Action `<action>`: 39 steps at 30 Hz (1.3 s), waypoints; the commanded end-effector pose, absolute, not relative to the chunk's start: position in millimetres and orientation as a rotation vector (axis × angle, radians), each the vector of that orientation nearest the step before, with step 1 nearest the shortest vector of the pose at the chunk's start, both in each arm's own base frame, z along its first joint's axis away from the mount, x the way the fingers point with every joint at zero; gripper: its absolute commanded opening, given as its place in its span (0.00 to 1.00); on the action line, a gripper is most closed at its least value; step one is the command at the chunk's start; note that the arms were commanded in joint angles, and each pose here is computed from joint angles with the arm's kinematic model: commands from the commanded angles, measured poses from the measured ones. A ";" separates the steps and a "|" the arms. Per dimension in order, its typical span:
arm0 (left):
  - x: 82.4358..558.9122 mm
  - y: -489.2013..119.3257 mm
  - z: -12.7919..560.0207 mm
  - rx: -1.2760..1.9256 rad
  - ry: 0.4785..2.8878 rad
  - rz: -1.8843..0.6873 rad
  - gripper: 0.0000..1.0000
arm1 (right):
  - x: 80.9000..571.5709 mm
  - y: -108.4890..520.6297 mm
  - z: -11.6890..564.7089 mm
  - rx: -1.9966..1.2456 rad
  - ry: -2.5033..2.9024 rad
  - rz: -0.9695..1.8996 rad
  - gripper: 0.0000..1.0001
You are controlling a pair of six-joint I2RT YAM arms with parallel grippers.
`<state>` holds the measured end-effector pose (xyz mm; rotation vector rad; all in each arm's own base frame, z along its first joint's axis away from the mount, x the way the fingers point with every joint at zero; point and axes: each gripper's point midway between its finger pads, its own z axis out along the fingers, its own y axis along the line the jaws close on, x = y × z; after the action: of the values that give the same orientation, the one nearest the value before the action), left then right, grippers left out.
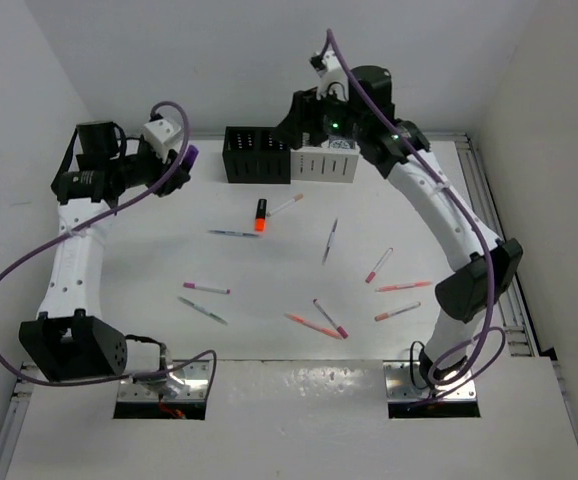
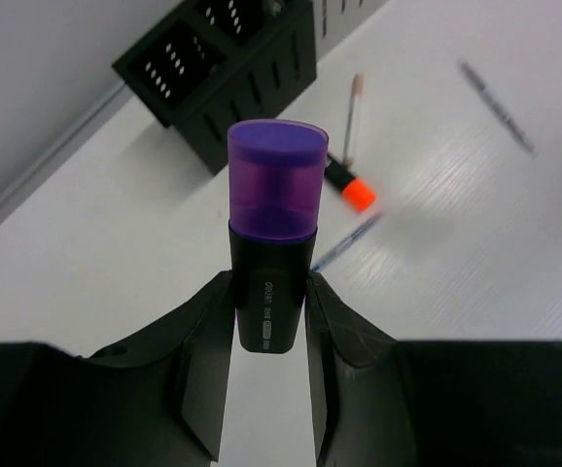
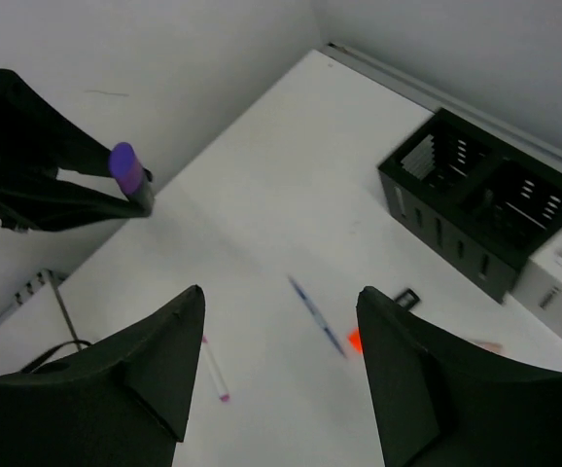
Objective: Sort the stationery into containers
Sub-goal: Pick up the pen from the center of the board, then place the pen in the storage box.
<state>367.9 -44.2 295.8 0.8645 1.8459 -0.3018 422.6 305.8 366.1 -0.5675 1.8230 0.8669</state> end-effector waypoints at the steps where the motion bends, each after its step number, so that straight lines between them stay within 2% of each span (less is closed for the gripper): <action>1: 372.5 -71.6 347.7 0.707 1.749 -0.421 0.00 | 425.0 354.4 385.7 -0.521 1.734 0.952 0.63; 8: 365.2 -117.8 377.6 0.732 1.663 -0.476 0.00 | 408.6 405.5 398.5 -0.508 1.696 1.064 0.64; 16: 354.3 -146.9 379.2 0.791 1.641 -0.442 0.00 | 403.9 419.9 395.7 -0.455 1.719 1.141 0.66; 17: 353.3 -150.4 379.0 0.798 1.639 -0.443 0.00 | 403.8 420.3 395.0 -0.455 1.720 1.138 0.63; 20: 351.6 -154.8 380.1 0.801 1.634 -0.445 0.00 | 406.1 420.2 391.7 -0.449 1.727 1.124 0.54; 21: 351.2 -157.9 380.1 0.805 1.632 -0.447 0.00 | 406.8 419.7 389.1 -0.449 1.733 1.115 0.42; 23: 351.4 -158.8 382.9 0.794 1.625 -0.439 0.00 | 408.9 417.0 385.5 -0.444 1.744 1.089 0.31; 24: 352.5 -158.1 384.0 0.777 1.629 -0.438 0.00 | 409.9 415.5 382.7 -0.443 1.749 1.080 0.18; 26: 356.4 -154.9 386.3 0.744 1.638 -0.423 0.00 | 410.1 413.1 380.2 -0.431 1.762 1.079 0.04; 28: 359.9 -151.3 388.6 0.712 1.642 -0.410 0.01 | 413.3 408.4 377.3 -0.409 1.776 1.079 0.00; 29: 362.3 -147.0 389.5 0.690 1.648 -0.392 0.06 | 416.5 405.0 377.0 -0.401 1.777 1.077 0.00; 30: 365.1 -145.2 388.9 0.676 1.653 -0.381 0.15 | 419.6 402.5 376.9 -0.394 1.777 1.072 0.00; 31: 368.4 -141.1 387.2 0.648 1.667 -0.364 0.41 | 427.3 395.8 377.0 -0.372 1.778 1.061 0.00; 32: 370.6 -137.6 383.8 0.631 1.679 -0.350 0.57 | 431.4 392.1 379.5 -0.359 1.770 1.053 0.00; 34: 376.7 -127.2 378.9 0.575 1.711 -0.299 1.00 | 449.0 376.0 381.7 -0.329 1.754 1.009 0.00; 39: 383.9 -109.5 363.3 0.513 1.764 -0.220 1.00 | 509.2 314.7 386.2 -0.235 1.675 0.799 0.00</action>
<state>380.7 -127.2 349.1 0.5983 1.7948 -0.3004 465.9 356.3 368.3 -0.3052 1.7826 0.9502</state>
